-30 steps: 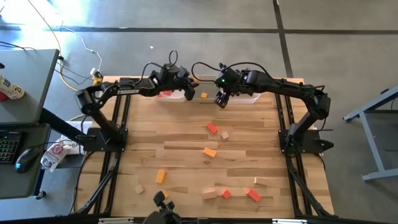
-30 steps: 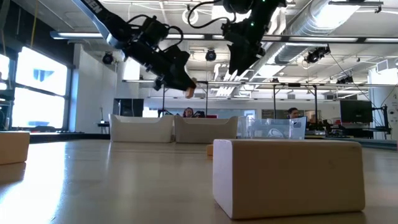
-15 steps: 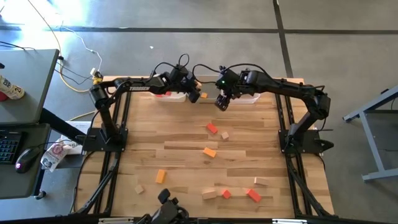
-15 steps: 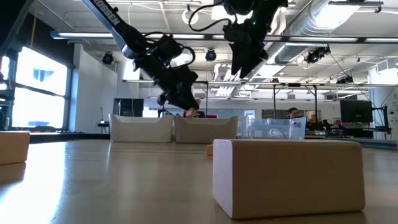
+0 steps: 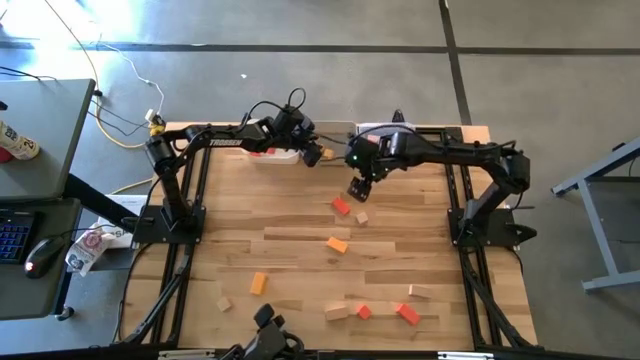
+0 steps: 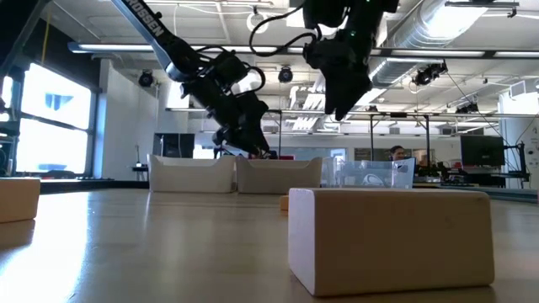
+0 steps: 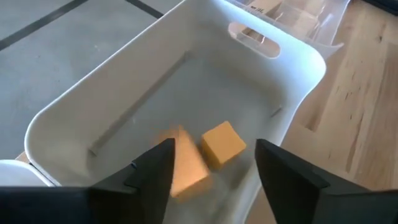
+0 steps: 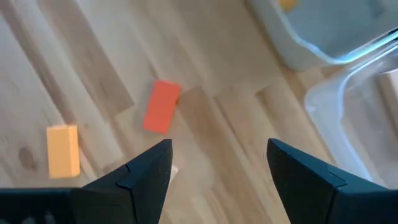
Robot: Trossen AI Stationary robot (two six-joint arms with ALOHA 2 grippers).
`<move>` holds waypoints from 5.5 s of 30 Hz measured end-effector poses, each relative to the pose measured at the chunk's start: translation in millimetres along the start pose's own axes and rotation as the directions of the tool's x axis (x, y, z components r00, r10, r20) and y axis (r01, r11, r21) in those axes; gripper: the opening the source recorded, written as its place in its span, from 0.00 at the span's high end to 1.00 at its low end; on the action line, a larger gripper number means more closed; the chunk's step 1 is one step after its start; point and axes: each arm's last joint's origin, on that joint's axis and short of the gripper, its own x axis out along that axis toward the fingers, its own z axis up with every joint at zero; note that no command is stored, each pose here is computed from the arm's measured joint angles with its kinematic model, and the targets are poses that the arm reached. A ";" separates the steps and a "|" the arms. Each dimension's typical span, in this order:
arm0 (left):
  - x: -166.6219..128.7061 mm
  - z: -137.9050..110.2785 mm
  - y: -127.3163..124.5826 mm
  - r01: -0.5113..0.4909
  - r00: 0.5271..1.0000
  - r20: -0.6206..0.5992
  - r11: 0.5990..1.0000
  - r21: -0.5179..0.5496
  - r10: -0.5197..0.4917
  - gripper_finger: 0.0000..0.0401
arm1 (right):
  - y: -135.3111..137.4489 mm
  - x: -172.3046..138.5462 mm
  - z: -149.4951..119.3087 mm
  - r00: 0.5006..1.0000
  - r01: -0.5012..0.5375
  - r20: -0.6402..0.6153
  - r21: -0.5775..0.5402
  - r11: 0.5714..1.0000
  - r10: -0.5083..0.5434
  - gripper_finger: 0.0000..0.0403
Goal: Sort & place blocks by color
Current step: Put the yellow block into the gray bin, then put the brown block into the transparent bin
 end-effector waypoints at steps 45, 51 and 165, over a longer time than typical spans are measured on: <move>-119.9 -9.6 -147.3 0.315 0.944 -0.160 0.935 0.161 -0.290 0.40 | 161.4 -47.6 -153.0 0.895 -0.149 -0.447 -0.286 0.947 0.006 0.38; -125.0 -16.5 -164.4 0.342 0.931 -0.176 0.933 0.112 -0.320 0.40 | 175.6 -55.0 -173.1 0.891 -0.153 -0.453 -0.263 0.953 0.018 0.38; -213.3 -138.8 -247.7 -0.025 0.831 -0.557 0.999 -0.026 0.006 0.40 | -118.6 -13.8 -50.6 0.759 0.442 0.296 0.419 0.793 -0.580 0.75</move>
